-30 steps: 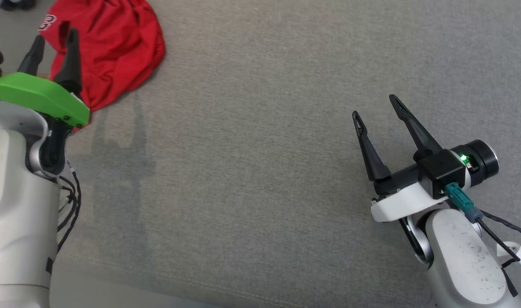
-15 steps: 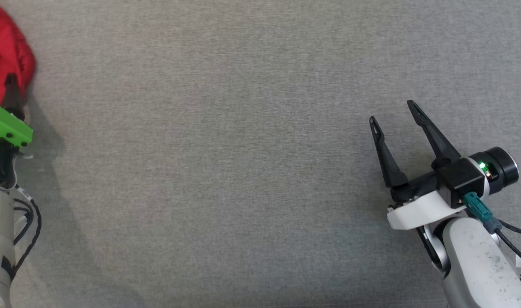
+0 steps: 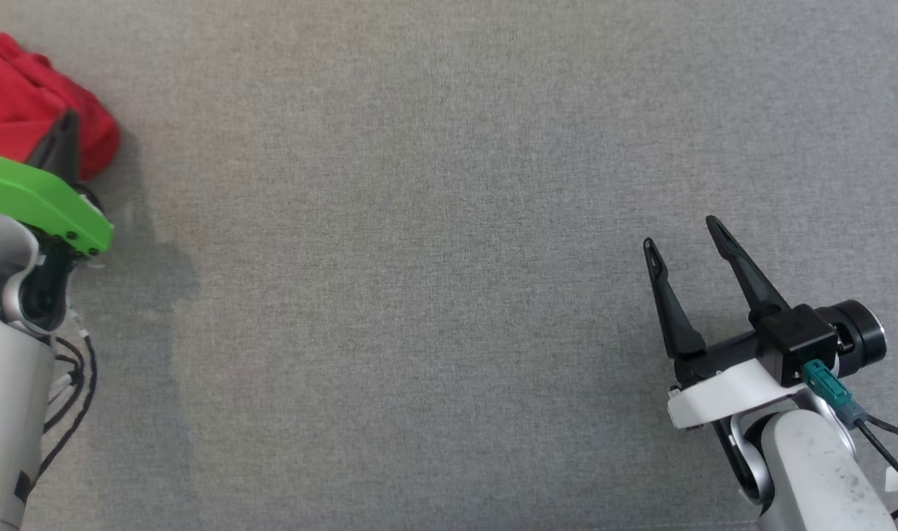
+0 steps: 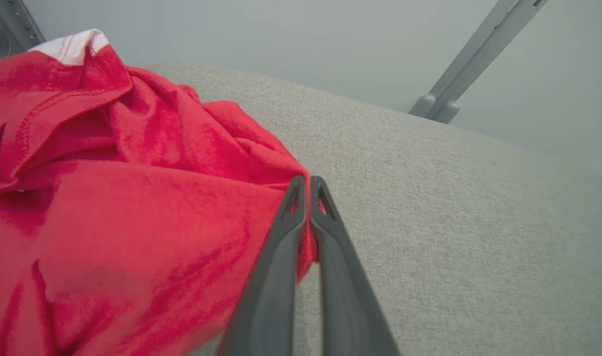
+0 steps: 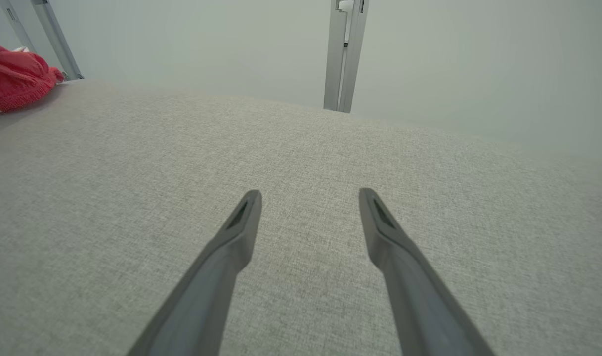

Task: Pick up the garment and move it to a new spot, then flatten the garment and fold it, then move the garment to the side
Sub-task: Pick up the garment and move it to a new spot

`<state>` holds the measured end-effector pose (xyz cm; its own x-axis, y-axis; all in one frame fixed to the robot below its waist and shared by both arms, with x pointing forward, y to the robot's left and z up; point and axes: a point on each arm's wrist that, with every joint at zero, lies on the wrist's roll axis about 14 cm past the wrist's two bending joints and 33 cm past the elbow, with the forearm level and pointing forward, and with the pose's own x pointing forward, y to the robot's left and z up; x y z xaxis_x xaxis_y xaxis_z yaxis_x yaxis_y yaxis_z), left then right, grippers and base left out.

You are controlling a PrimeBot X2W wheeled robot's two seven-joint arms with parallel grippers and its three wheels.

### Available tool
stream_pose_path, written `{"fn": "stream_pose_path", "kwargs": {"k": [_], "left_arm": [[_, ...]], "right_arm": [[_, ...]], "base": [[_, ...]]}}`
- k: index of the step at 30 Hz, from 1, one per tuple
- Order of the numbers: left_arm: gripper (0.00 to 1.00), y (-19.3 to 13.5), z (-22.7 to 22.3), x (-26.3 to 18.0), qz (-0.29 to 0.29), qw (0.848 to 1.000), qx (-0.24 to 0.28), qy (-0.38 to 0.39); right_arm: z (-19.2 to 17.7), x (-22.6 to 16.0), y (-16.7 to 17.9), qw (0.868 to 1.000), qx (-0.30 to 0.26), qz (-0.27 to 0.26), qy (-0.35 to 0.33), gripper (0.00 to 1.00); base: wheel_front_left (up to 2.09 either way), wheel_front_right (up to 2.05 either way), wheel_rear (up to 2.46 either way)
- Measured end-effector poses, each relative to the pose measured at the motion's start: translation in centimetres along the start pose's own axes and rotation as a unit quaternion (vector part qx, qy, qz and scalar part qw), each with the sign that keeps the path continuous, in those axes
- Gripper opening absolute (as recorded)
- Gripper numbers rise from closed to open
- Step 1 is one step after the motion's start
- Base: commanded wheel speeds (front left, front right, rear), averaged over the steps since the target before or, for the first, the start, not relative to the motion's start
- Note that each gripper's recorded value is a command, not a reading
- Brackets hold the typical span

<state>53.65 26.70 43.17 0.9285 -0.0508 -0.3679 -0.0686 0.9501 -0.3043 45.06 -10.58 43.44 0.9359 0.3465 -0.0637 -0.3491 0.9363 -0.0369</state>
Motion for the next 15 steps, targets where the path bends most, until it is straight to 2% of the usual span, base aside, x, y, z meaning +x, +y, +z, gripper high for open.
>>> {"fn": "stream_pose_path", "kwargs": {"k": [4, 7, 13, 15], "left_arm": [[0.00, -4.7, 2.2, -1.9, -0.079, 0.997, 0.018, -0.021], [0.00, -9.2, 4.2, -3.9, -0.149, 0.988, 0.008, -0.041], [0.00, -19.5, 7.6, -10.4, -0.311, 0.948, -0.029, -0.064], [0.00, -23.2, 8.1, -13.1, -0.369, 0.927, -0.045, -0.060]], "right_arm": [[1.1, -0.9, 0.7, 1.000, 0.017, -0.008, -0.010, 1.00], [2.0, -1.9, 1.2, 0.999, 0.027, -0.012, -0.018, 1.00], [4.4, -3.8, 0.6, 0.998, 0.032, -0.036, -0.045, 1.00], [5.0, -4.6, 0.0, 0.997, 0.033, -0.050, -0.053, 1.00]], "base": [[0.00, 0.00, 0.00], [0.00, 0.00, 0.00], [0.00, 0.00, 0.00], [0.00, 0.00, 0.00]]}}
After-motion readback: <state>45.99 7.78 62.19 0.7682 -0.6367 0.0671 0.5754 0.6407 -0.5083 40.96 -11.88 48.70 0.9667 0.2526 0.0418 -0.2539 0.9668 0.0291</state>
